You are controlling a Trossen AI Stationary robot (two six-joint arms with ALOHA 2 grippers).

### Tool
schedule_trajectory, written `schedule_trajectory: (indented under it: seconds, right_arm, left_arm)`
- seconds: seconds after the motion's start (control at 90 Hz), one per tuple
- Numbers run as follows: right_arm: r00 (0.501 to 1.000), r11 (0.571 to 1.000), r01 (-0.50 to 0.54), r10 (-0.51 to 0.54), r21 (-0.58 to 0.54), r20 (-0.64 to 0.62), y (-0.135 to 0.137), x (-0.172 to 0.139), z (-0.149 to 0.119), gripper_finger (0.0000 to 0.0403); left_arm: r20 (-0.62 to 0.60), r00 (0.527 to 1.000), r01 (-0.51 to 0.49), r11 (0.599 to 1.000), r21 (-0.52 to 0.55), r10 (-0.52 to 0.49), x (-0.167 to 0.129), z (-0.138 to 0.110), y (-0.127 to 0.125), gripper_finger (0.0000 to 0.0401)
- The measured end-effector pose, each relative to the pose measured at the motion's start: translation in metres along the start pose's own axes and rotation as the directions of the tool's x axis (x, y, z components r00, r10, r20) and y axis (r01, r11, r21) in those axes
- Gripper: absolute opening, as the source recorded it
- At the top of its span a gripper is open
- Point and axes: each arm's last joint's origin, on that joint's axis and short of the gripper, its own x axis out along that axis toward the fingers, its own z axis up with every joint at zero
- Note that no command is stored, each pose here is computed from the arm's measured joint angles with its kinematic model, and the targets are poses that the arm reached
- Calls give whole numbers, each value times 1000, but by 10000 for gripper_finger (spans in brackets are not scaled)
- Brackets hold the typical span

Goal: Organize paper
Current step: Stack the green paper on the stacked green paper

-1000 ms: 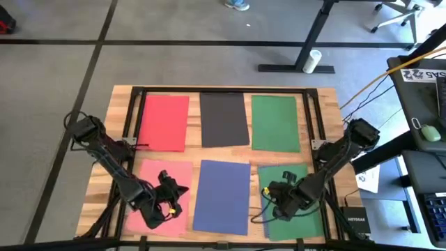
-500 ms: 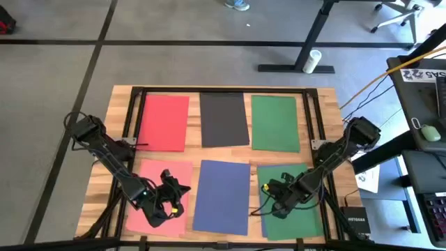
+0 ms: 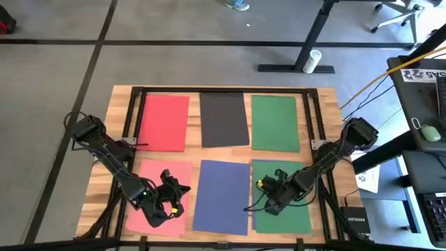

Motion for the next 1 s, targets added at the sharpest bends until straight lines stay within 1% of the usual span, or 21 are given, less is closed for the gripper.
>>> schedule_trajectory:
  seconds: [0.167, 0.222, 0.267, 0.344, 0.444, 0.578, 0.678, 0.767, 0.833, 1.0]
  right_arm:
    - [990, 989, -133, 136, -71, 36, 32, -24, 18, 5]
    - [983, 979, -174, 179, -107, 44, 44, -30, 19, 7]
    - [980, 974, -188, 194, -127, 42, 51, -33, 17, 12]
    - [981, 971, -187, 192, -146, 25, 62, -30, 11, 31]
    - [982, 974, -187, 189, -128, 0, 75, -21, 2, 71]
    - [981, 975, -183, 172, -123, -92, 90, 1, -12, 128]
    - [974, 976, -183, 164, -121, -154, 103, 16, -22, 157]
    - [972, 976, -173, 148, -131, -180, 112, 28, -27, 171]
    - [968, 971, -194, 167, -137, -186, 122, 32, -30, 175]
    - [974, 978, -147, 117, -150, -195, 128, 37, -29, 176]
  left_arm:
    - [0, 1000, 0, 1000, -4, 0, 0, 0, 0, 0]
    - [0, 1000, 0, 1000, -3, 0, 0, 0, 0, 0]
    - [0, 1000, 0, 1000, -3, 0, 0, 0, 0, 0]
    - [0, 1000, 0, 1000, -1, 0, 0, 0, 0, 0]
    - [0, 1000, -1, 1000, 0, 1, 0, 0, 0, 0]
    - [0, 1000, -1, 1000, 8, 1, 0, 0, 0, 0]
    - [-1, 1000, 0, 1000, 15, 0, 0, 0, 0, 0]
    - [0, 1000, -1, 1000, 17, 1, 0, 0, 0, 0]
    - [0, 1000, -1, 1000, 16, 1, 0, 0, 0, 0]
    - [0, 1000, -2, 1000, 17, 2, 0, 0, 0, 0]
